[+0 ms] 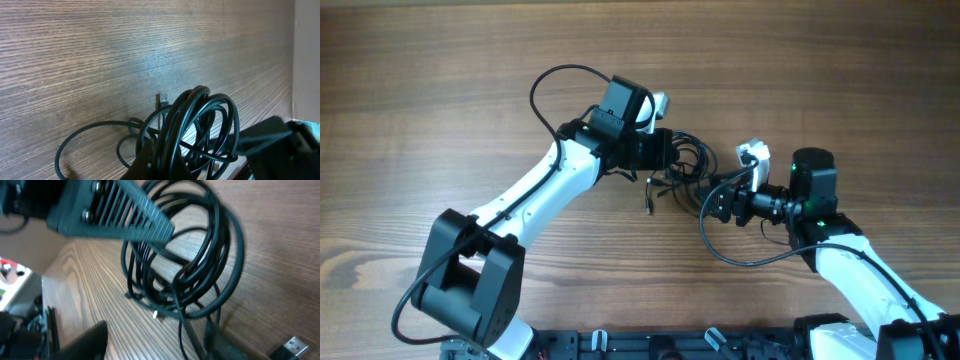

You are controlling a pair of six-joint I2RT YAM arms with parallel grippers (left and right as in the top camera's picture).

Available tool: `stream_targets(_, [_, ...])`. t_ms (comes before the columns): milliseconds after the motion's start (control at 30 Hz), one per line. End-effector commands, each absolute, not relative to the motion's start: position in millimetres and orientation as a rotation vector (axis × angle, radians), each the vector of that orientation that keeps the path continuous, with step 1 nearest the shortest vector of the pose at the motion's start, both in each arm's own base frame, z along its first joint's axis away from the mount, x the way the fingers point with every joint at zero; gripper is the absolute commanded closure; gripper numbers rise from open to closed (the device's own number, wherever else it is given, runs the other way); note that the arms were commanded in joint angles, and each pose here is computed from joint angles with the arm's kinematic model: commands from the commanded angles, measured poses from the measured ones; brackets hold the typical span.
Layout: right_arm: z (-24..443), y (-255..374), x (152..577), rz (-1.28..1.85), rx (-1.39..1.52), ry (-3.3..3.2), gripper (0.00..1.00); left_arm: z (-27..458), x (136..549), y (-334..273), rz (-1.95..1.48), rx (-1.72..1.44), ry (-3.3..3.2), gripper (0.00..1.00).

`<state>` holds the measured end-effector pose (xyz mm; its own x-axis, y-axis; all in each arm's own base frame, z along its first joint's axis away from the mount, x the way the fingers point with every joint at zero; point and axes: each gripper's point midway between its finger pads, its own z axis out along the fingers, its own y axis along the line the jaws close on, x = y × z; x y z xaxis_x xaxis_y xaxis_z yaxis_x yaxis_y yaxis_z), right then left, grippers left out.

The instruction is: Untangle cables

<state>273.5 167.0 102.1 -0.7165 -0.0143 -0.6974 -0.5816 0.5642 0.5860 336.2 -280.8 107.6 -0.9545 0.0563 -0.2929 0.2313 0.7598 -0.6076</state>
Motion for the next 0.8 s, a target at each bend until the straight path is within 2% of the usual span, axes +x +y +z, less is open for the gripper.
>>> stream_targets(0, [98.4, 170.2, 268.5, 1.121, -0.496, 2.169, 0.91, 102.4, 353.7, -259.8, -0.956, 0.061, 2.710, 0.96])
stream_targets(33, [98.1, 169.8, 268.6, 1.138, -0.458, 2.186, 0.96, 102.3, 357.8, -254.0, -0.957, 0.007, 2.713, 0.96])
stream_targets(100, [106.0, 164.3, 278.7, 1.208, -0.263, 2.212, 0.96, 98.2, 364.5, -237.6, -0.914, -0.062, 2.725, 0.96])
stream_targets(133, [115.5, 159.1, 287.1, 1.265, -0.137, 2.198, 0.96, 92.8, 367.8, -224.5, -0.850, -0.133, 2.742, 0.96])
stream_targets(200, [153.5, 148.8, 300.1, 1.392, -0.099, 2.046, 0.96, 79.4, 372.6, -188.2, -0.690, -0.353, 2.782, 0.96])
stream_targets(300, [175.4, 108.7, 330.8, 1.312, 0.084, 1.930, 0.96, 75.1, 373.7, -167.2, -0.652, -0.458, 2.798, 0.96])
stream_targets(367, [152.7, 75.6, 343.8, 1.225, 0.363, 1.984, 0.95, 75.1, 378.5, -158.8, -0.651, -0.572, 2.777, 0.96])
stream_targets(433, [113.5, 56.0, 338.7, 1.122, 0.603, 2.102, 0.96, 76.2, 385.2, -153.2, -0.650, -0.688, 2.739, 0.96])
stream_targets(533, [39.1, 21.7, 299.0, 0.804, 1.046, 2.333, 0.96, 83.4, 398.6, -156.6, -0.708, -0.800, 2.660, 0.96])
stream_targets(567, [25.3, 13.5, 285.3, 0.710, 1.129, 2.380, 0.92, 85.3, 401.9, -157.5, -0.725, -0.833, 2.639, 0.96])
stream_targets(600, [16.4, 9.1, 274.0, 0.646, 1.170, 2.422, 0.81, 86.1, 403.1, -157.8, -0.733, -0.852, 2.630, 0.96])
stream_targets(633, [12.4, 9.6, 267.4, 0.628, 1.169, 2.455, 0.46, 87.4, 405.1, -158.7, -0.741, -0.848, 2.620, 0.96])
stream_targets(667, [10.0, 11.2, 262.4, 0.620, 1.134, 2.492, 0.34, 87.3, 404.8, -159.1, -0.739, -0.847, 2.622, 0.96])
stream_targets(700, [9.6, 11.9, 261.4, 0.622, 1.132, 2.498, 0.13, 87.3, 404.8, -159.2, -0.740, -0.846, 2.622, 0.96])
stream_targets(733, [12.5, 17.0, 263.7, 0.665, 1.100, 2.498, 0.00, 87.3, 404.7, -159.3, -0.740, -0.841, 2.623, 0.96])
stream_targets(767, [23.2, 31.5, 271.8, 0.778, 0.925, 2.501, 0.00, 88.4, 403.4, -162.8, -0.762, -0.802, 2.636, 0.96])
